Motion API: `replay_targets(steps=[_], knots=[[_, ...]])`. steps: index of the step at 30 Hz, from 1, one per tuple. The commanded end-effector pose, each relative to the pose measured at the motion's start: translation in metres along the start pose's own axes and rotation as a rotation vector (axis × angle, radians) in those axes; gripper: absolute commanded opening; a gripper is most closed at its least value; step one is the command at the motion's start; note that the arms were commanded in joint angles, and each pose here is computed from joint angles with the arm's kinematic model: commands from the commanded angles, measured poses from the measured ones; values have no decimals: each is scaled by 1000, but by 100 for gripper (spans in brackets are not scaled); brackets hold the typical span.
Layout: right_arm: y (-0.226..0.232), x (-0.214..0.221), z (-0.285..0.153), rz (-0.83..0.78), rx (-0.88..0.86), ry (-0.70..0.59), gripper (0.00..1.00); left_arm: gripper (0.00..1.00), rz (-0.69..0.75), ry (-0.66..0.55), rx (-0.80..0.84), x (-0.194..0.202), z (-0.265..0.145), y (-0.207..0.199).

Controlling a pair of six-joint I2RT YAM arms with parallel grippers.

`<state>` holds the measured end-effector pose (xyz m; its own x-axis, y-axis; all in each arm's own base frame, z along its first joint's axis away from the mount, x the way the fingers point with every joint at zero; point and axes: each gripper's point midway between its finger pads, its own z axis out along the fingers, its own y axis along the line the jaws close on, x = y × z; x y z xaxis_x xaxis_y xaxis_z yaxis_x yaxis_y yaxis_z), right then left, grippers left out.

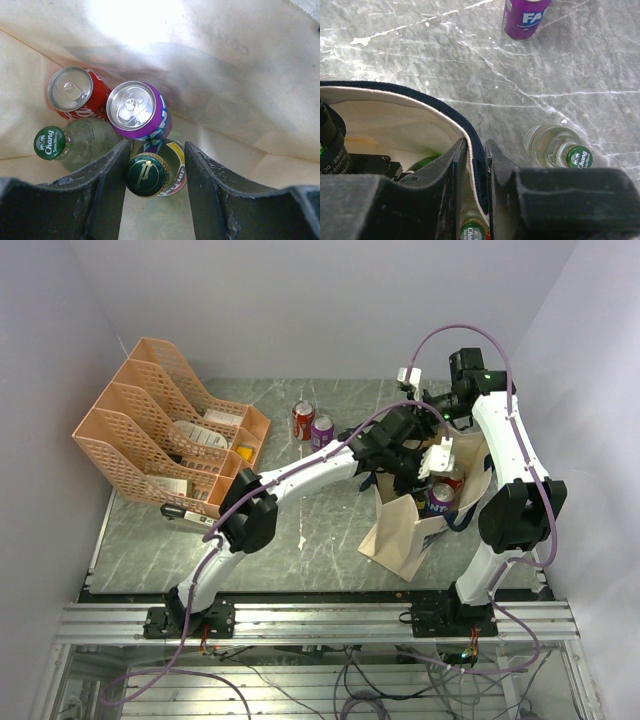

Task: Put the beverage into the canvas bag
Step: Place the drink in the canvas bag.

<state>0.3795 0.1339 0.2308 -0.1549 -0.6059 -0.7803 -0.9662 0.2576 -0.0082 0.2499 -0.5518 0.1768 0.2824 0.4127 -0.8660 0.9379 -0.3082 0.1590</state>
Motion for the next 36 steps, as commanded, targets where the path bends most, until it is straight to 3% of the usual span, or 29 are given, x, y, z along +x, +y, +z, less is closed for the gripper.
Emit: replay_targets(steps=[1, 8, 11, 13, 23, 27, 36], knots=[[1, -8, -3, -13, 4, -28, 21, 57, -8, -17, 16, -7, 8, -3], [4, -7, -4, -11, 4, -27, 21, 67, 1, -7, 3, -8, 5, -2], [5, -12, -4, -6, 5, -40, 22, 91, 3, -10, -26, -13, 2, 3], [5, -13, -5, 0, 9, -45, 25, 96, 7, -20, -47, -21, -3, 7], [0, -26, -8, 44, 47, -91, 36, 99, 64, -57, -66, -54, -29, 5], [-5, -35, -12, 61, 80, -121, 47, 99, 104, -55, -56, -67, -44, -1], [-11, -59, -29, 87, 166, -204, 55, 98, 112, -55, -95, -95, -91, -7]])
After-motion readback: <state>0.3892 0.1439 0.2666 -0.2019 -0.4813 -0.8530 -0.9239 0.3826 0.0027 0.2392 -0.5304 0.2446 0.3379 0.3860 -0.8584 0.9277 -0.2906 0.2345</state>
